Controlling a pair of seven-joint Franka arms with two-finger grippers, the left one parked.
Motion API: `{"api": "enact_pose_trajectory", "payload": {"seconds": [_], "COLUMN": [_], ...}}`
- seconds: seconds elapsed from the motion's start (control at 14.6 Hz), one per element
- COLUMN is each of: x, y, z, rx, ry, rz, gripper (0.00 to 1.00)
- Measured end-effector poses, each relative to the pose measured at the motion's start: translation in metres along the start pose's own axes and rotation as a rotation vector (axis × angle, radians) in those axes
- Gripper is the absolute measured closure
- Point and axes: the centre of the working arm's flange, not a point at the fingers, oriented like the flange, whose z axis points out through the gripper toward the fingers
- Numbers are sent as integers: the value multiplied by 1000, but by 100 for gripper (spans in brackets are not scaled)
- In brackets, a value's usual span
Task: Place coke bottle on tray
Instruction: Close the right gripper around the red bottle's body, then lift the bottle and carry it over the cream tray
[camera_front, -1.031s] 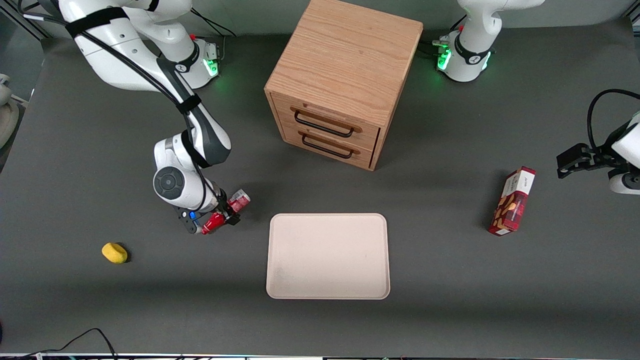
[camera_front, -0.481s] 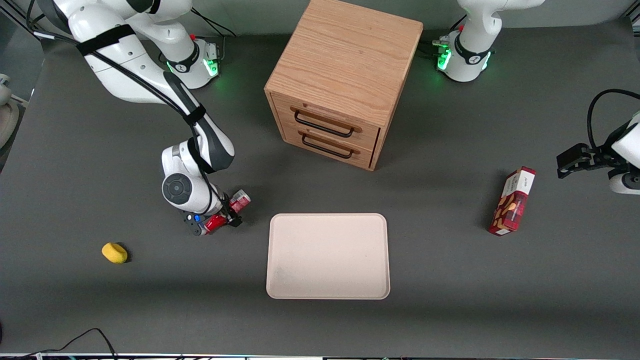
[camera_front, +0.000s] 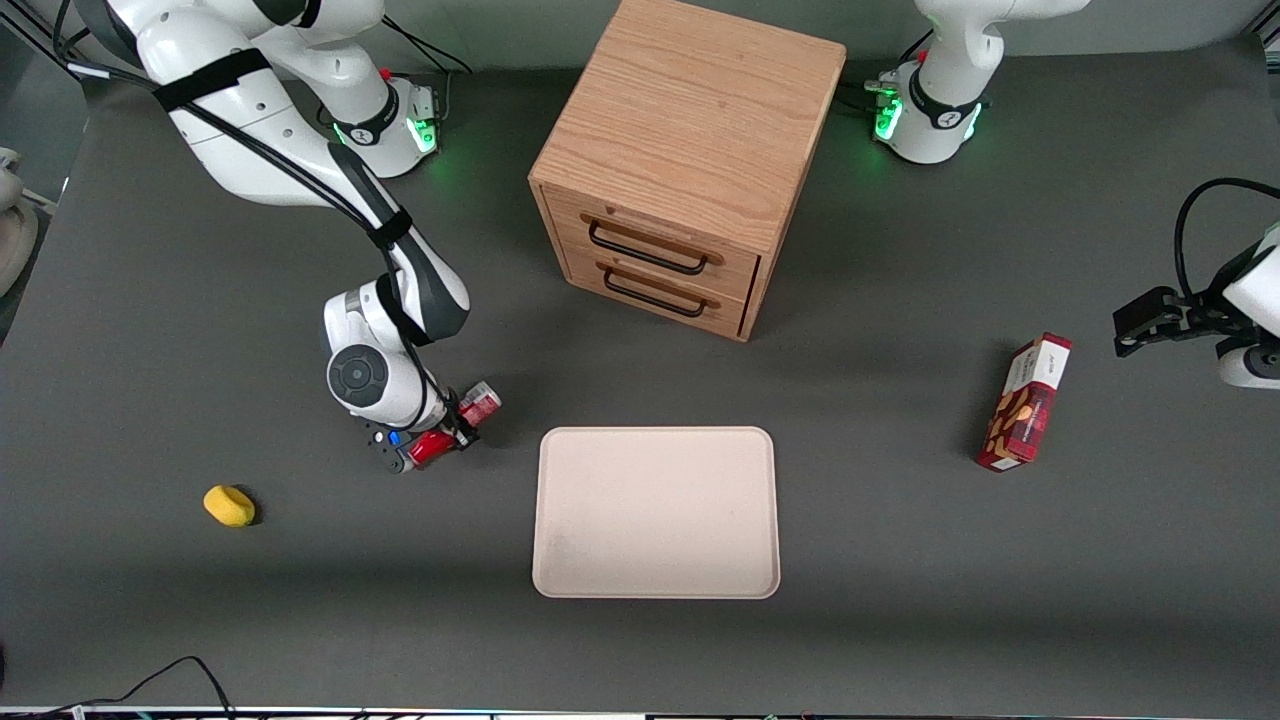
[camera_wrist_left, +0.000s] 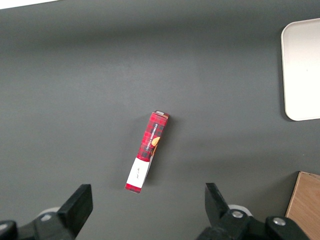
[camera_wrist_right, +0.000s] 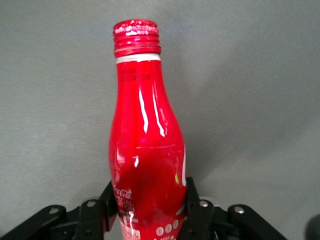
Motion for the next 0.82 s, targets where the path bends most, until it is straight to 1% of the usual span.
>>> {"api": "enact_pose_trajectory", "payload": {"seconds": [0.14, 0.21, 0.34, 0.55, 0.69, 0.82], "x": [1, 0, -2, -12, -26, -38], "y": [-10, -19, -41, -74, -97, -121], "z": [-28, -49, -105, -184, -211, -217], "rx": [31, 41, 58, 114, 160, 196], "ry": [32, 40, 50, 75, 95, 116], "rz": [-39, -75, -149, -249, -357, -505], "gripper": [45, 45, 45, 45, 45, 45]}}
